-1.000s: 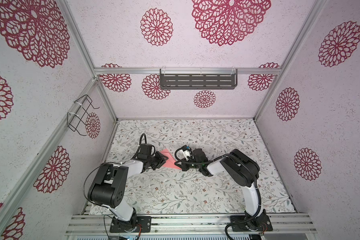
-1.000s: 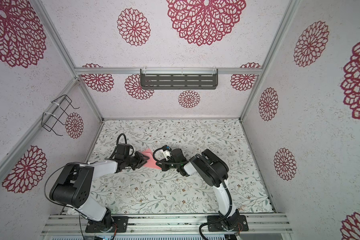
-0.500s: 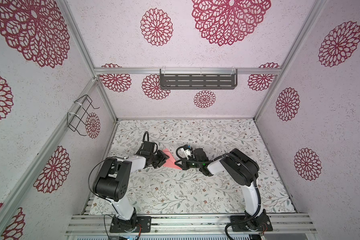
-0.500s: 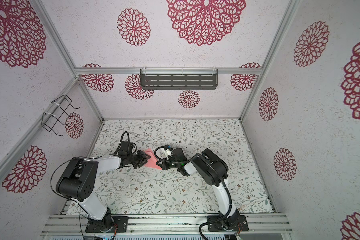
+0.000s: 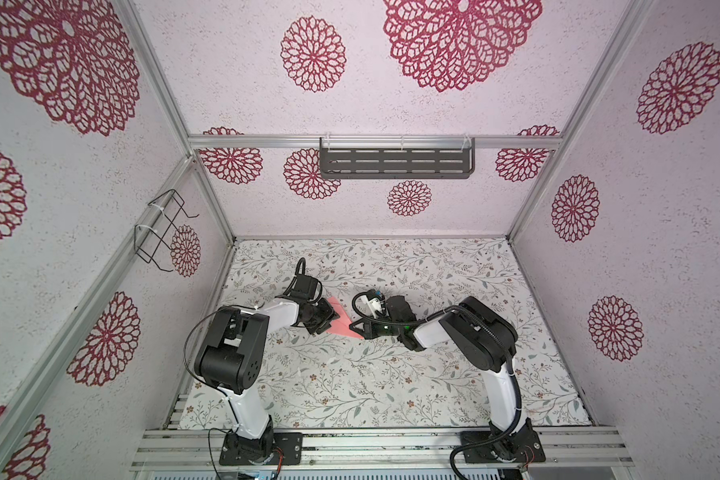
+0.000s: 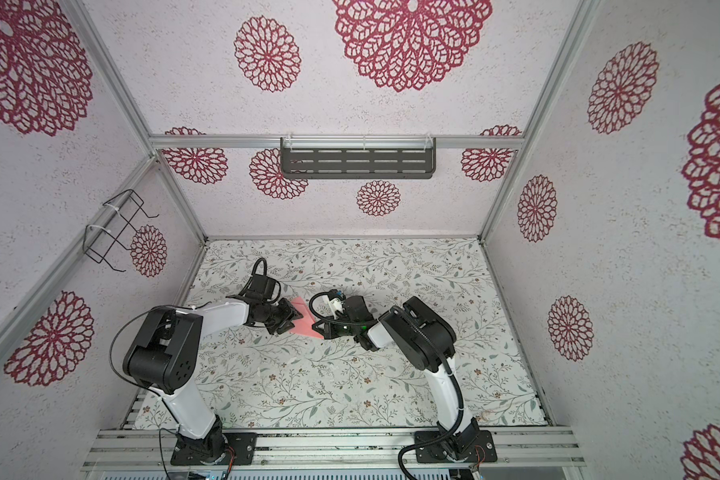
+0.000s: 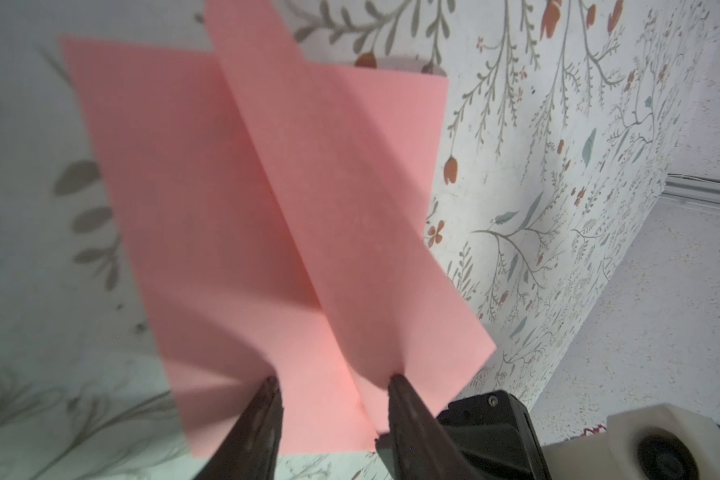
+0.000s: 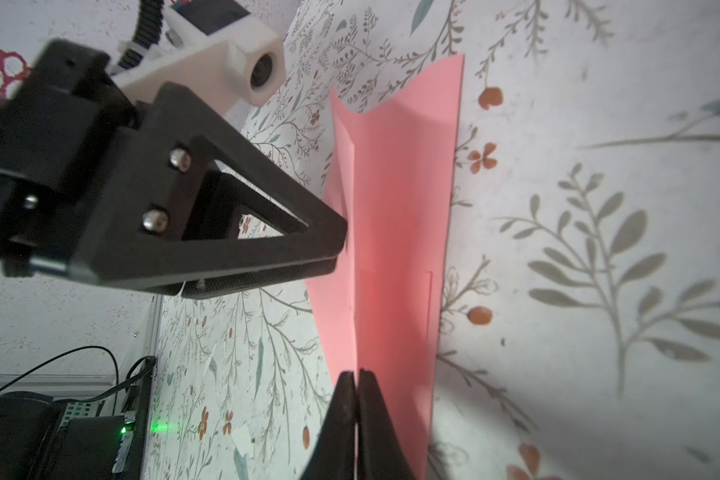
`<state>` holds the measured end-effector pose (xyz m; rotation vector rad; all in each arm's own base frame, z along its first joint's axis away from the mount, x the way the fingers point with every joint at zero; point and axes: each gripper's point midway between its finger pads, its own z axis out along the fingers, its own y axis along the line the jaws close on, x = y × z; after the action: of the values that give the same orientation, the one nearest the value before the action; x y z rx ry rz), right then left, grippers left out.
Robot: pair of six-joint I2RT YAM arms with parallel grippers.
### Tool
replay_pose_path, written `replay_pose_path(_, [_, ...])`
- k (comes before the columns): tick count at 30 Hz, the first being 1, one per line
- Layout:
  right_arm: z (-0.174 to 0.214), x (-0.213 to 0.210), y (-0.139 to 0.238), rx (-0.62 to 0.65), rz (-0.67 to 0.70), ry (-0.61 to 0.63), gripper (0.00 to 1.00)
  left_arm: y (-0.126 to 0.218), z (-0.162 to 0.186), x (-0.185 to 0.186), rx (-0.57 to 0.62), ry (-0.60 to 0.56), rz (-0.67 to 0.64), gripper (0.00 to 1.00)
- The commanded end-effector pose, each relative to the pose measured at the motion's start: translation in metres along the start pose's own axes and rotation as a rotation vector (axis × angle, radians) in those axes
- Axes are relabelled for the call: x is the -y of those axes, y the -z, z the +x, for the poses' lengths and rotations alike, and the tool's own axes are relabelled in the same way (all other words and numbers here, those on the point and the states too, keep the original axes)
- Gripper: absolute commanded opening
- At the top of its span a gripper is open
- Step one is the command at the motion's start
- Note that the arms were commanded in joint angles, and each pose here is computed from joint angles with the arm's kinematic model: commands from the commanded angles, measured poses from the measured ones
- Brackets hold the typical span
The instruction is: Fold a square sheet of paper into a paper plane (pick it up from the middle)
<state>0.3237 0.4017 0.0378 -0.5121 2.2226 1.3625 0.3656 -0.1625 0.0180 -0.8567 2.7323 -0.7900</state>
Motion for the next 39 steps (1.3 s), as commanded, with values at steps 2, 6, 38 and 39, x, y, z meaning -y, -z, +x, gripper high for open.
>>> replay_pose_path(2, [-0.008,0.003,-0.002,-0.044,0.022,-0.035,0.16,-0.008,0.017,-0.059,-0.044,0.060,-0.256,0.45])
replay_pose_path(6, [-0.008,0.002,-0.002,-0.079,0.018,-0.053,0.18,-0.008,0.019,-0.071,-0.048,0.068,-0.336,0.45])
replay_pose_path(38, [-0.011,-0.005,-0.002,-0.175,-0.112,-0.069,0.14,-0.012,0.019,-0.060,-0.024,0.056,-0.328,0.30])
replay_pose_path(39, [-0.013,-0.006,-0.002,-0.170,-0.116,-0.055,0.14,-0.011,0.018,-0.056,-0.017,0.050,-0.309,0.30])
